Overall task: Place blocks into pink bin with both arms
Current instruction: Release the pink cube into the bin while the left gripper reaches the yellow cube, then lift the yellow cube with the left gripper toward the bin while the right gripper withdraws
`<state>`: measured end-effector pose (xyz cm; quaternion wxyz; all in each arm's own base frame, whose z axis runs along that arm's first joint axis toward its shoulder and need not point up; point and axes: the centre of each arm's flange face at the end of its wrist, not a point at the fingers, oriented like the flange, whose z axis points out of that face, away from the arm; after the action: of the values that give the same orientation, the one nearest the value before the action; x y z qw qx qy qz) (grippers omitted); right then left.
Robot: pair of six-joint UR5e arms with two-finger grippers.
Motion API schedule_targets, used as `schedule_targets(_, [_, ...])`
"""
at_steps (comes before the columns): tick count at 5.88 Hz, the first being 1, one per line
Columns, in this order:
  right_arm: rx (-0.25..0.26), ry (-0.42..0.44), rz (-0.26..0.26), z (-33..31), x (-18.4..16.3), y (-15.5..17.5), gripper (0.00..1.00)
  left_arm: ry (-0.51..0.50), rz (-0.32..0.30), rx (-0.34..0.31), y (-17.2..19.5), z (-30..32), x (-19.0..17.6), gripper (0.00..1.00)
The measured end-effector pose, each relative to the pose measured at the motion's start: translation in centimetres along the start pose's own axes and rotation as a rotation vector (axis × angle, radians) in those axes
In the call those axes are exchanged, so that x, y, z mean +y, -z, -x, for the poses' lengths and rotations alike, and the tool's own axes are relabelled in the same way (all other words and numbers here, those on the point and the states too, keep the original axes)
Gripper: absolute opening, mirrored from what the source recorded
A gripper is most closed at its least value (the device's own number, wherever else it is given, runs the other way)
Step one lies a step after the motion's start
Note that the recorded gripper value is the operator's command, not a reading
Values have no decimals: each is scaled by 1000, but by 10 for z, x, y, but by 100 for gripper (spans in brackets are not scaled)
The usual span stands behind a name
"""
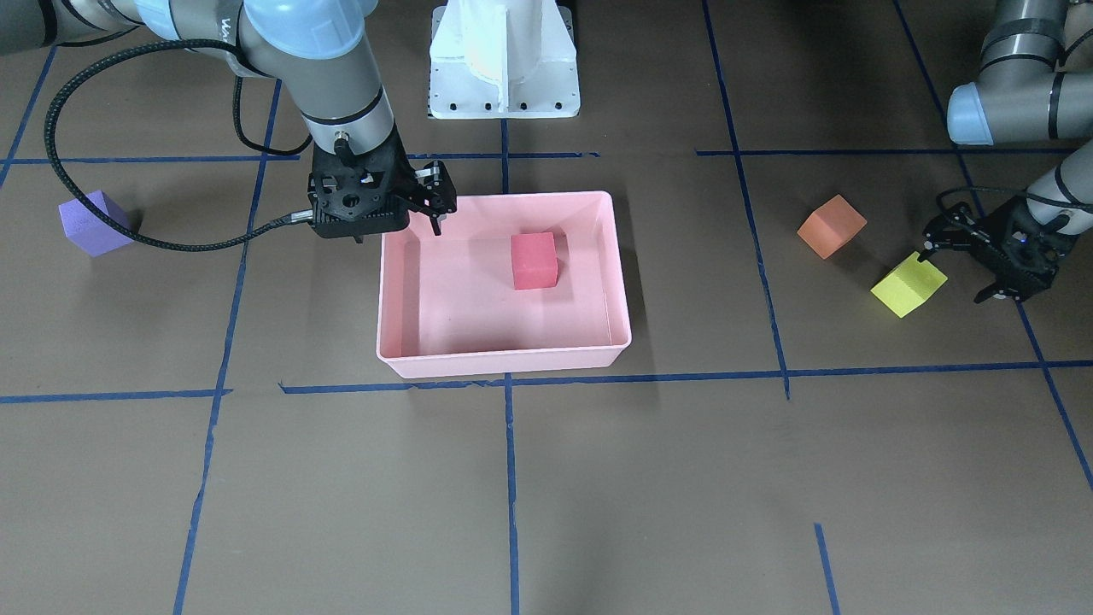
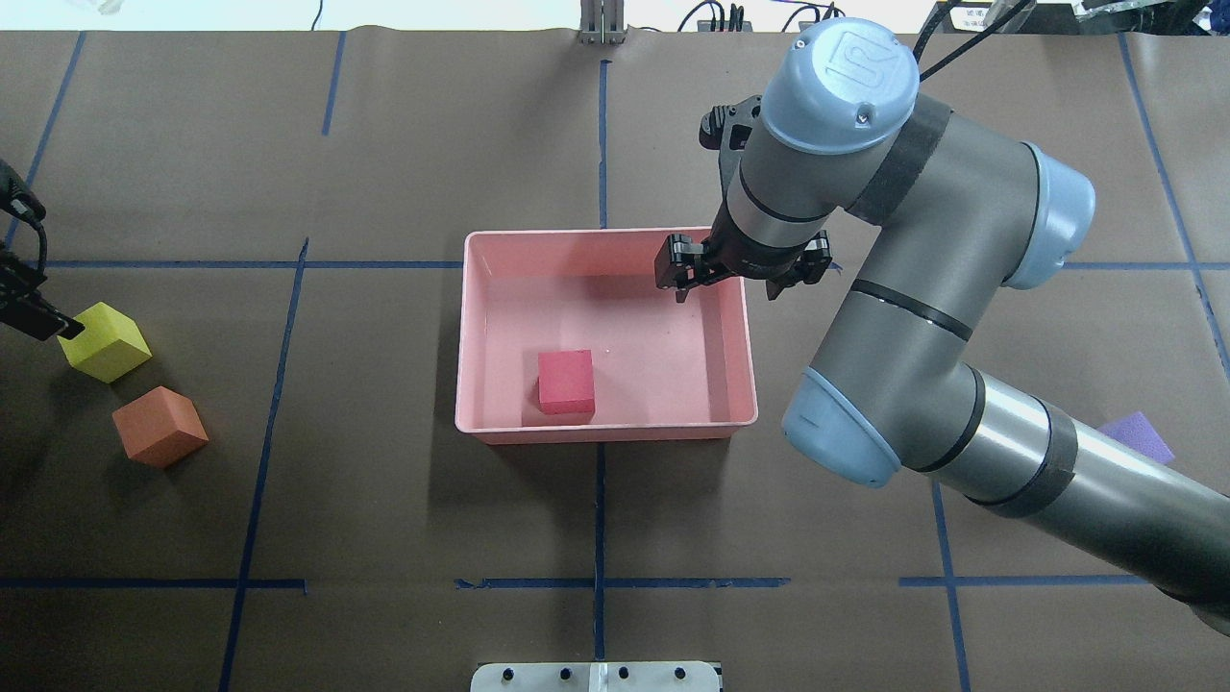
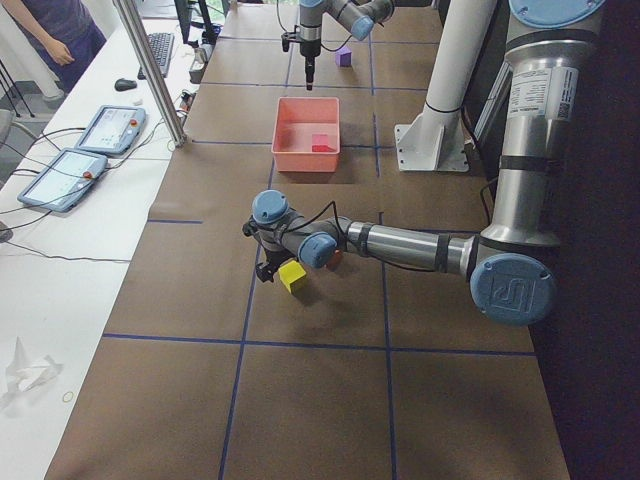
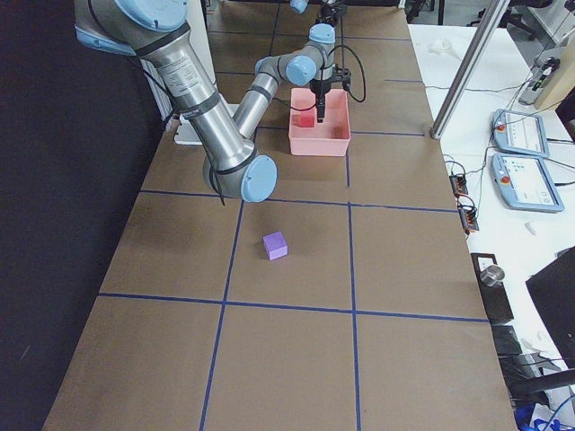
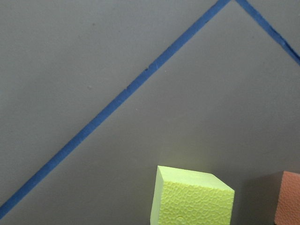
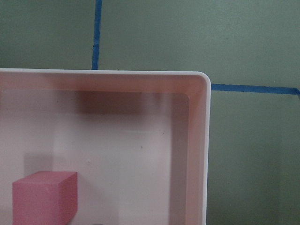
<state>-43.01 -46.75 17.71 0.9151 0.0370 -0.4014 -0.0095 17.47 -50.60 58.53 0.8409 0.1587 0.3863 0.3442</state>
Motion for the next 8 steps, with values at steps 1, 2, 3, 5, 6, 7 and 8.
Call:
schedule_targets(1, [2, -1, 1, -4, 1, -1, 100, 0, 15, 12, -10, -3, 1, 100])
schedule_targets(2, [3, -1, 2, -7, 3, -2, 100, -3, 33, 25, -20, -6, 2, 100])
schedule_targets(3, [4, -2, 2, -10, 4, -2, 100, -13, 54, 39, -33, -13, 2, 100])
schedule_targets(5, [8, 1, 1, -16, 3, -2, 100, -28, 78, 56, -50, -22, -1, 49])
schedule_targets(6, [2, 20, -3, -26, -1, 5, 100, -18, 74, 57, -50, -25, -8, 42])
schedule_targets(7, [-4, 57, -3, -48, -6, 15, 100, 14, 57, 56, -45, -29, -24, 42])
schedule_targets(8, [-1, 110, 3, -82, -12, 22, 100, 58, 31, 72, -35, -38, -50, 43])
